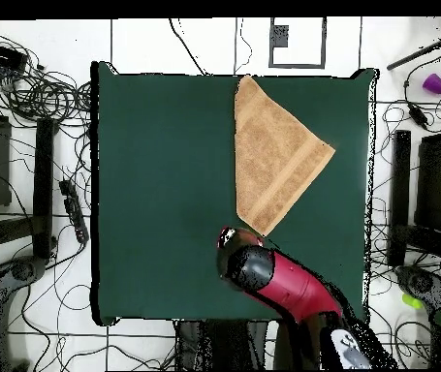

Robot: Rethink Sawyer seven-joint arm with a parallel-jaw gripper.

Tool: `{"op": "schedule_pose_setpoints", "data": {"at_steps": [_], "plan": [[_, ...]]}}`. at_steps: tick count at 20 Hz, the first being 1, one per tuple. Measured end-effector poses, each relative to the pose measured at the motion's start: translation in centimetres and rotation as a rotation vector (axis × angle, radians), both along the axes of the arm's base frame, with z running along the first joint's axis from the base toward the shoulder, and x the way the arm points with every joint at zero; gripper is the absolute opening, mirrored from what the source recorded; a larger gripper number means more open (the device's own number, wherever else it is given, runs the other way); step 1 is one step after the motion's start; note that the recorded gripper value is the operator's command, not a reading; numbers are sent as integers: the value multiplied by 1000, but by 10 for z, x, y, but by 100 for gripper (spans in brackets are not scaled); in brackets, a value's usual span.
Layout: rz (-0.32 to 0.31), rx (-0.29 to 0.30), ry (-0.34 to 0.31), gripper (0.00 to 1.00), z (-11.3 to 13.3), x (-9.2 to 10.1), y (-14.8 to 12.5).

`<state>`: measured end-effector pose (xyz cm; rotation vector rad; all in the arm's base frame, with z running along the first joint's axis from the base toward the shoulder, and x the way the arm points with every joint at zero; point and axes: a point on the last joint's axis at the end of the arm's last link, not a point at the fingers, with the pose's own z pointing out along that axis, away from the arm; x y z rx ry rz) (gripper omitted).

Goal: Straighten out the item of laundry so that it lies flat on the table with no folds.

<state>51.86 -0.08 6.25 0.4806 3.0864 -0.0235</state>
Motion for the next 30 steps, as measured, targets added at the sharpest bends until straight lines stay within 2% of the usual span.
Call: {"op": "schedule_pose_setpoints", "data": {"at_steps": [8, 15, 20, 22, 23, 26, 27, 30], "plan": [[-29, 8, -49, 100, 35, 11, 9], [-28, 26, -8, 100, 39, 17, 9], [-36, 0, 6, 100, 11, 36, -9], [-39, -12, 17, 100, -8, 44, -18], [-41, -23, 31, 100, -28, 50, -25], [-41, -35, 47, 100, -51, 56, -33], [-42, -44, 63, 100, -70, 59, -40], [-44, -46, 97, 100, -97, 66, -49]]}}
